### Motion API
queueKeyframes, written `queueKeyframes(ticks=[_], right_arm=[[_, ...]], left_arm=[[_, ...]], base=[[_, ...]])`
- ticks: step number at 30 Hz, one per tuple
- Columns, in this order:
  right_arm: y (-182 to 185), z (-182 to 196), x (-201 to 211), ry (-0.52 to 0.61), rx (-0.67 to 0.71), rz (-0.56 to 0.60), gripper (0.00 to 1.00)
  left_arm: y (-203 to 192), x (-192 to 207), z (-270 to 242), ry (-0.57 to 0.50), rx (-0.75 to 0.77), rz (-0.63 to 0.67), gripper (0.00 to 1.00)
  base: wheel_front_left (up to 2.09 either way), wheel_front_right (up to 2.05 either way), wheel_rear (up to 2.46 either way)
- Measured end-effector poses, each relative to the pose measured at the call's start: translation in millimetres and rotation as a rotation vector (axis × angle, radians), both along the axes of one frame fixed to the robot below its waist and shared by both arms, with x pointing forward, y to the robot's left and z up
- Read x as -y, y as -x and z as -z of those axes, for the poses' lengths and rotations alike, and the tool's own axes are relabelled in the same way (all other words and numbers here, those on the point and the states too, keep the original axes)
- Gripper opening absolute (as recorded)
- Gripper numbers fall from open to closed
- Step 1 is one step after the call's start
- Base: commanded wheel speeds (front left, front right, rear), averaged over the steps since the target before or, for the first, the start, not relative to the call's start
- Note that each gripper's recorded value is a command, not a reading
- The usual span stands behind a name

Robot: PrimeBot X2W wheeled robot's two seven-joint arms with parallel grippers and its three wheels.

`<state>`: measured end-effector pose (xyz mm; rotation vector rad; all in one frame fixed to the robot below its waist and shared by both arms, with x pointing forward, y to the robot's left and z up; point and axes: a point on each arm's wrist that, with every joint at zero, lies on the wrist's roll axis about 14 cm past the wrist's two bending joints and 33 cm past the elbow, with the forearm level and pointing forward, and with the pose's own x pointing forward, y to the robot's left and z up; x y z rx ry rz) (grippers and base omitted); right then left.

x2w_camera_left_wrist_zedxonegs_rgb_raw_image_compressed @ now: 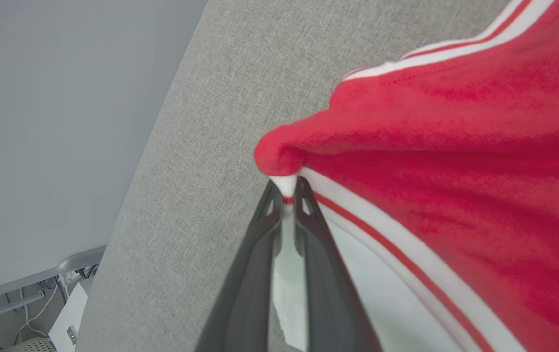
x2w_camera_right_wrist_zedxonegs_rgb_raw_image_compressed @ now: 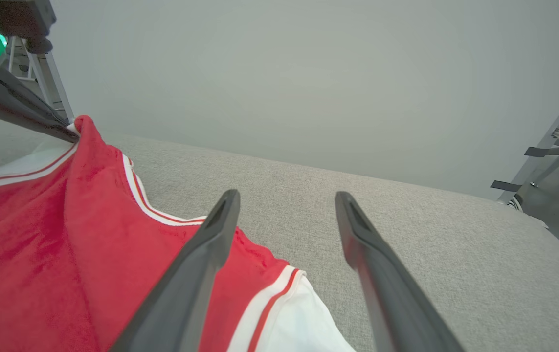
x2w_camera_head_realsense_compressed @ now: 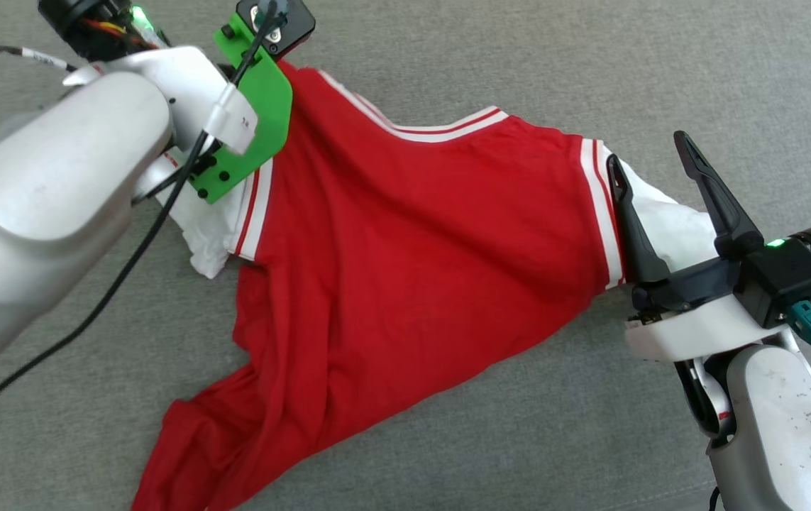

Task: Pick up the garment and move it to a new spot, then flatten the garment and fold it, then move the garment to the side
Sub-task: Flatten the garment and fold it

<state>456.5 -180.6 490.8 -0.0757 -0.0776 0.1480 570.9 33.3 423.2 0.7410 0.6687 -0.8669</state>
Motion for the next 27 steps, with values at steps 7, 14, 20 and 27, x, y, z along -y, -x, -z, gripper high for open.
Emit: queueKeyframes(ticks=[7,14,20,27], right_arm=[[0.9,9.6,8.5,0.001,-0.027,0.033,1.00],[-3.4,6.2,5.0,-0.008,-0.012,0.024,1.00],[-1.8,-5.5,-2.8,-0.022,0.019,0.003,1.00],[-0.4,-14.8,-14.5,-0.039,0.044,-0.026,1.00]], left_arm=[[21.3,10.5,56.7,-0.011,-0.113,0.012,0.00],[3.1,4.9,38.6,0.144,-0.025,-0.037,1.00],[-12.1,-9.9,-10.8,0.296,-0.003,-0.163,1.00],[-15.5,-66.0,-43.6,0.245,-0.110,-0.345,1.00]], base=[[0.00,0.00,0.00],[0.00,0.00,0.00],[0.00,0.00,0.00],[0.00,0.00,0.00]])
